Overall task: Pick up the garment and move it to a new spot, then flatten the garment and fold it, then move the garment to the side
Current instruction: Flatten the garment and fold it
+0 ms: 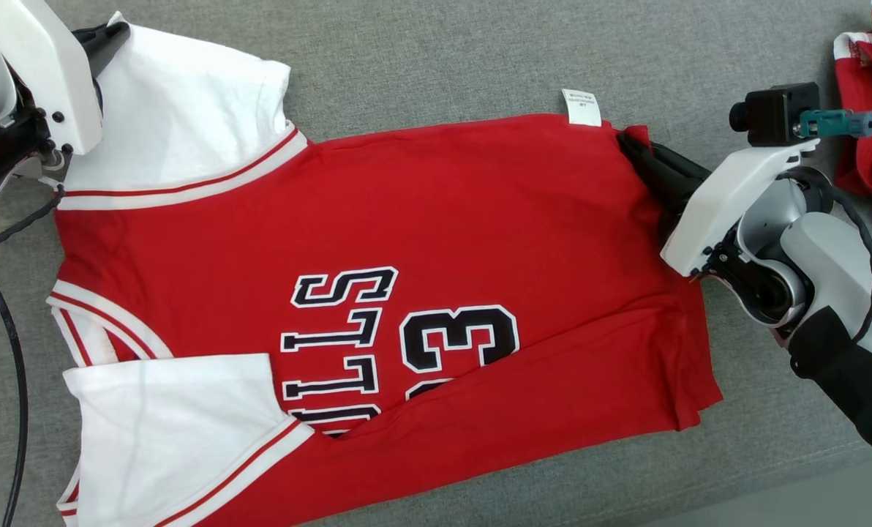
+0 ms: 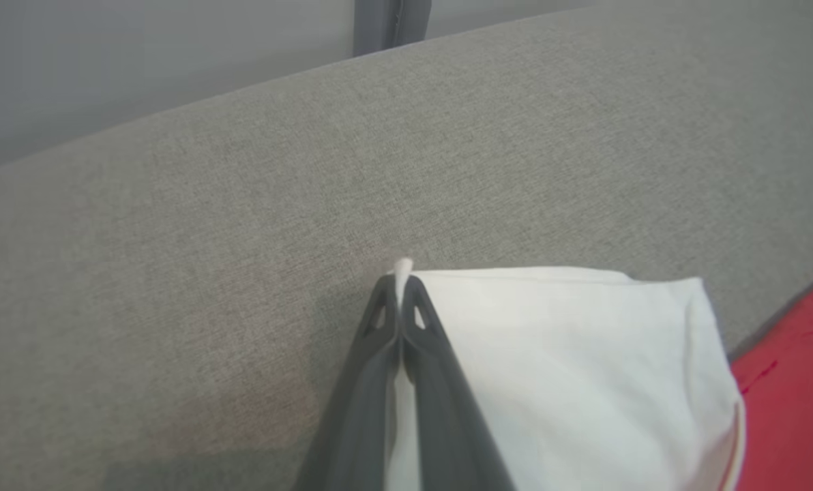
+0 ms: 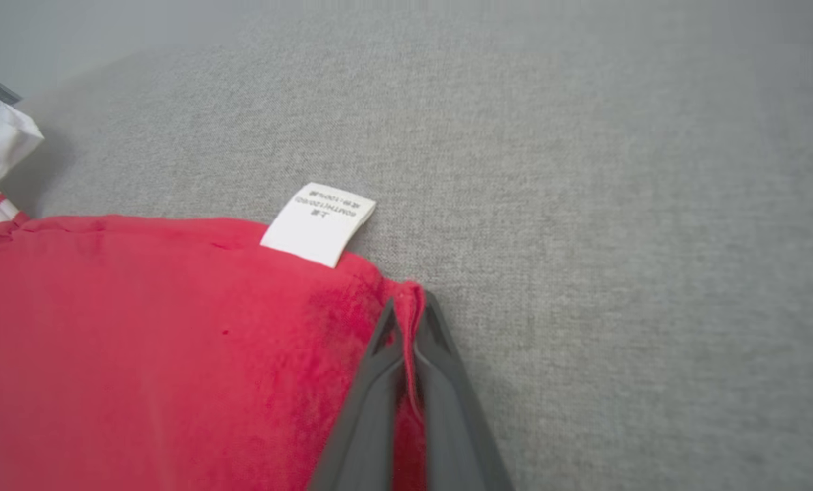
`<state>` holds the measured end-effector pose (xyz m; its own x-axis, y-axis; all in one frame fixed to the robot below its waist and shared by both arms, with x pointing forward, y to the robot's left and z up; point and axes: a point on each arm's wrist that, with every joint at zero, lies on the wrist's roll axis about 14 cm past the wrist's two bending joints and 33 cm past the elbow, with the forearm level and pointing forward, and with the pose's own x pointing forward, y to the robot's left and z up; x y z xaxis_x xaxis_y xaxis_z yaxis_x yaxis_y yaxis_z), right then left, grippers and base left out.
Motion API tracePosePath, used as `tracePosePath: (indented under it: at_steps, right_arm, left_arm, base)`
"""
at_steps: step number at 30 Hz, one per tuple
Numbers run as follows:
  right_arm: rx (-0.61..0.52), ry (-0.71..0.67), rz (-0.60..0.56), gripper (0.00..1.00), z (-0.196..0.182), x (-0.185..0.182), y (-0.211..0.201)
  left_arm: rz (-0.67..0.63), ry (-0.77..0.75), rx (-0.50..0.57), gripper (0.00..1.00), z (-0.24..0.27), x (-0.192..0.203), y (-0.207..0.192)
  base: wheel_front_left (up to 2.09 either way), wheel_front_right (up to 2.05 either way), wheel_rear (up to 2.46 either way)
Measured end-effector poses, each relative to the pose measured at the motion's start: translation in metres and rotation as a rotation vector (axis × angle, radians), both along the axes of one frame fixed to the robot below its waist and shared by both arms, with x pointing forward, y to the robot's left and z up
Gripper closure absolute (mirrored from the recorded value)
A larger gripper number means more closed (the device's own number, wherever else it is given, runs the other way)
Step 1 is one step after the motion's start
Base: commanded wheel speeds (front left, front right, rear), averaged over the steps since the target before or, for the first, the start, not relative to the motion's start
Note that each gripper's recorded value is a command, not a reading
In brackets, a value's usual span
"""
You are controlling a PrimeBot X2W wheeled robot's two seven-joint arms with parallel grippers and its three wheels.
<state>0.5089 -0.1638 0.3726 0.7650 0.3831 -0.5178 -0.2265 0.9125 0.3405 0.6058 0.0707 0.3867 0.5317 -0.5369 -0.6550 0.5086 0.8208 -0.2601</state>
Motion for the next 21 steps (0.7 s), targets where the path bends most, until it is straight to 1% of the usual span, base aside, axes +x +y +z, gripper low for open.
tracePosePath:
  at_steps: [5, 11, 16, 21]
  right_arm:
    - [-0.015, -0.073, -0.009, 1.0, 0.009, 0.004, -0.002]
    - [-0.024, -0.168, -0.03, 1.0, 0.019, 0.012, -0.004]
    - [-0.041, -0.177, -0.032, 1.0, 0.016, 0.012, -0.005]
    - [-0.061, -0.2, -0.021, 1.0, 0.018, 0.014, -0.003]
  left_arm:
    - [0.001, -0.044, -0.021, 1.0, 0.013, -0.001, -0.002]
    - [0.001, -0.082, -0.043, 1.0, 0.024, -0.011, 0.002]
    - [0.016, -0.103, -0.045, 1.0, 0.028, -0.018, 0.012]
    - [0.044, -0.177, -0.096, 1.0, 0.046, -0.025, 0.019]
  base:
    - [0.0, 0.0, 0.0]
    - [0.0, 0.0, 0.0]
    - [0.0, 0.0, 0.0]
    - [0.0, 0.0, 0.0]
